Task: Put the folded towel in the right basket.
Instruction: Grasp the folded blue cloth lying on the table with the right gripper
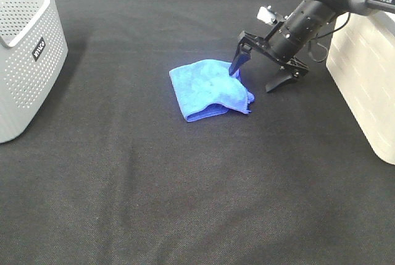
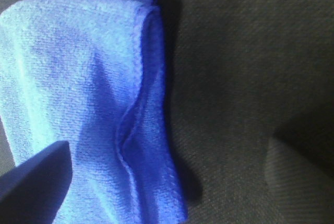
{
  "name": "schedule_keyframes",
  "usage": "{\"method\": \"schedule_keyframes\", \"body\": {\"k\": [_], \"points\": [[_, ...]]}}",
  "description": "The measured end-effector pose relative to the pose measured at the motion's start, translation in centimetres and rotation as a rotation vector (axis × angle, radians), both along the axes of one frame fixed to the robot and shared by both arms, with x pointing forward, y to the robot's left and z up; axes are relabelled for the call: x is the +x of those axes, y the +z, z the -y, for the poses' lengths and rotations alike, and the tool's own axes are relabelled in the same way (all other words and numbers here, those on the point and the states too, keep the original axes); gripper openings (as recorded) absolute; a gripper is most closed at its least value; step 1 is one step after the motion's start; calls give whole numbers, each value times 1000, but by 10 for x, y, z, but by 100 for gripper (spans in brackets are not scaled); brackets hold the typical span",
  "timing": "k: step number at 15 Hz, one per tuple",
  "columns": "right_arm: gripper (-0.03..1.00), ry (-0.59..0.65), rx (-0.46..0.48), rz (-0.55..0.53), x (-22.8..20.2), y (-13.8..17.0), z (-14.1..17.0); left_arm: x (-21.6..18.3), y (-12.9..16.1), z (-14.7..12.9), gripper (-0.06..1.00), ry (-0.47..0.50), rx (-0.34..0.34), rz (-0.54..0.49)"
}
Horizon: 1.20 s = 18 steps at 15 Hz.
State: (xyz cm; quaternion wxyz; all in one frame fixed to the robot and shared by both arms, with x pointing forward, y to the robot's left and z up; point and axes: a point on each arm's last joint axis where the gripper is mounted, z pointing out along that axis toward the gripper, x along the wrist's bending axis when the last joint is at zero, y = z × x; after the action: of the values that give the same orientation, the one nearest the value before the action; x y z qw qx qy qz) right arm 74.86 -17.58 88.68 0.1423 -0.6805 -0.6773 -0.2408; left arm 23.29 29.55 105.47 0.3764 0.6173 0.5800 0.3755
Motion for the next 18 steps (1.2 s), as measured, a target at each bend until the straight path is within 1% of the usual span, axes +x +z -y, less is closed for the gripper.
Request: {"method": "schedule_keyframes", "body": {"k": [3, 4, 5, 6, 8, 10, 12, 13, 14, 15, 16, 17, 18], "points": [[96, 2, 46, -4, 1, -4, -4, 0, 0, 0, 99, 0, 0, 0], [96, 2, 46, -4, 1, -4, -4, 0, 0, 0, 99, 0, 0, 0], [96, 11, 61, -7, 0, -6, -10, 0, 0, 0, 99, 0, 0, 0], [96, 28, 64, -10, -2, -7, -19, 0, 0, 0, 99, 0, 0, 0], [96, 86, 63, 16, -11, -10, -56, 0, 0, 0, 99, 0, 0, 0], [96, 132, 77, 20, -20, -14, -86, 0, 0, 0, 99, 0, 0, 0], [93, 154, 93, 15, -25, -16, -99, 0, 0, 0, 99, 0, 0, 0], [85, 161, 93, 24, -25, -15, -102, 0, 0, 0, 99, 0, 0, 0], [73, 165, 90, 21, -24, -18, -102, 0, 0, 0, 99, 0, 0, 0], [46, 177, 74, 25, -23, -22, -101, 0, 0, 0, 99, 0, 0, 0], [28, 192, 61, 28, -22, -22, -101, 0, 0, 0, 99, 0, 0, 0], [26, 207, 51, 35, -20, -20, -101, 0, 0, 0, 99, 0, 0, 0], [26, 207, 51, 35, -20, -20, -101, 0, 0, 0, 99, 0, 0, 0]]}}
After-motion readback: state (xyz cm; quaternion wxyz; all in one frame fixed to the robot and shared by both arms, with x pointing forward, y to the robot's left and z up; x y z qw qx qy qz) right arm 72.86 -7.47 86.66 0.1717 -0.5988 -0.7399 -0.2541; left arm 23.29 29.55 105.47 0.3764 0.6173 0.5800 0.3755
